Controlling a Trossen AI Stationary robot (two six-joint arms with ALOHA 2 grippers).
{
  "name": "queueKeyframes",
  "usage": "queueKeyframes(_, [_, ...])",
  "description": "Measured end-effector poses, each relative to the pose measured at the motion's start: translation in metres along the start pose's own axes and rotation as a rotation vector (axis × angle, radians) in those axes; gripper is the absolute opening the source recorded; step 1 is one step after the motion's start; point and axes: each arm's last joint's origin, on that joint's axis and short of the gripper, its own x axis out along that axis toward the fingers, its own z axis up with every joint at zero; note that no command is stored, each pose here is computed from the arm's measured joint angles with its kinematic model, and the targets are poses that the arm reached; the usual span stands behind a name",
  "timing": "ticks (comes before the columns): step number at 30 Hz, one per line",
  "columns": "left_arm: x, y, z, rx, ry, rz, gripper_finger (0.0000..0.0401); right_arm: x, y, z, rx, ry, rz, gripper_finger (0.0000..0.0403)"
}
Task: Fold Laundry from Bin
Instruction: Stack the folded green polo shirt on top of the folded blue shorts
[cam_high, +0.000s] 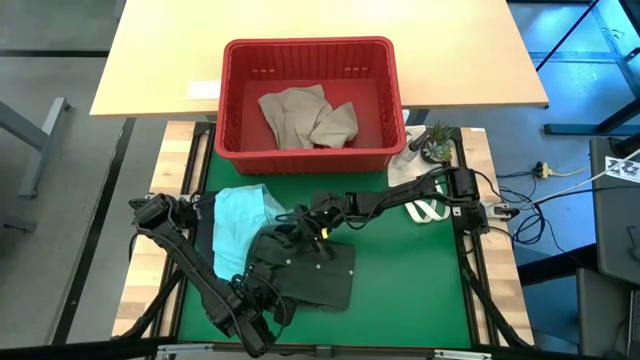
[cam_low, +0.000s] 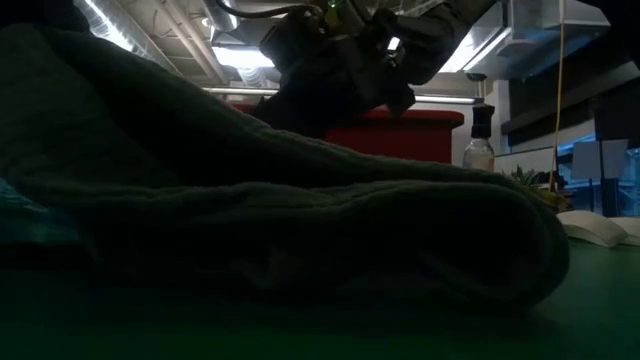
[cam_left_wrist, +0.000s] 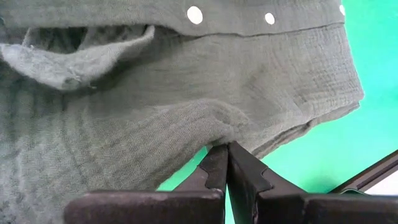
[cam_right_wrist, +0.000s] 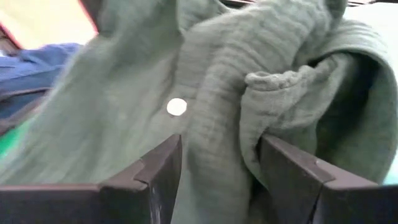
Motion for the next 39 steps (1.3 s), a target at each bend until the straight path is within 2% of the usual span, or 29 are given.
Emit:
queueKeyframes(5, [0.0,0.0,0.0,0.0,-0.002,-0.001,0.0,0.003,0.002,0.001,-0.009,0.023,-0.109,0.0209])
queueKeyframes(11, [0.0,0.0,0.0,-0.001,-0.002,0.0,0.0,0.004,0.004,0.0,-0.007,0.034,-0.11,0.0208])
queueKeyframes(15, [0.0,0.0,0.0,-0.002,0.0,0.0,0.0003,0.005,0.004,-0.001,-0.007,0.033,-0.111,0.0175])
queueKeyframes(18, [0.001,-0.001,0.0,-0.008,0.042,0.015,0.0027,0.009,0.003,-0.005,-0.006,0.034,-0.111,0.0123])
queueKeyframes(23, [0.003,-0.001,0.001,-0.01,0.122,0.057,0.0096,0.009,0.003,-0.005,-0.009,0.024,-0.113,0.0017])
queueKeyframes(24, [0.003,-0.001,0.002,-0.013,0.136,0.064,0.0111,0.009,0.003,-0.005,-0.01,0.024,-0.112,0.001])
queueKeyframes(29, [0.005,-0.004,0.002,-0.078,0.294,0.125,0.0173,0.009,0.002,-0.006,-0.003,0.027,-0.113,0.0024])
queueKeyframes(32, [0.005,-0.006,0.001,-0.132,0.393,0.152,0.0197,0.009,0.003,-0.007,0.003,0.04,-0.11,0.0009])
queueKeyframes(34, [0.006,-0.007,0.001,-0.168,0.397,0.16,0.0207,0.009,0.003,-0.007,0.002,0.038,-0.11,0.0006])
queueKeyframes(39, [0.011,-0.003,-0.001,-0.239,0.291,0.156,0.0217,0.009,0.003,-0.007,0.002,0.036,-0.109,0.0011])
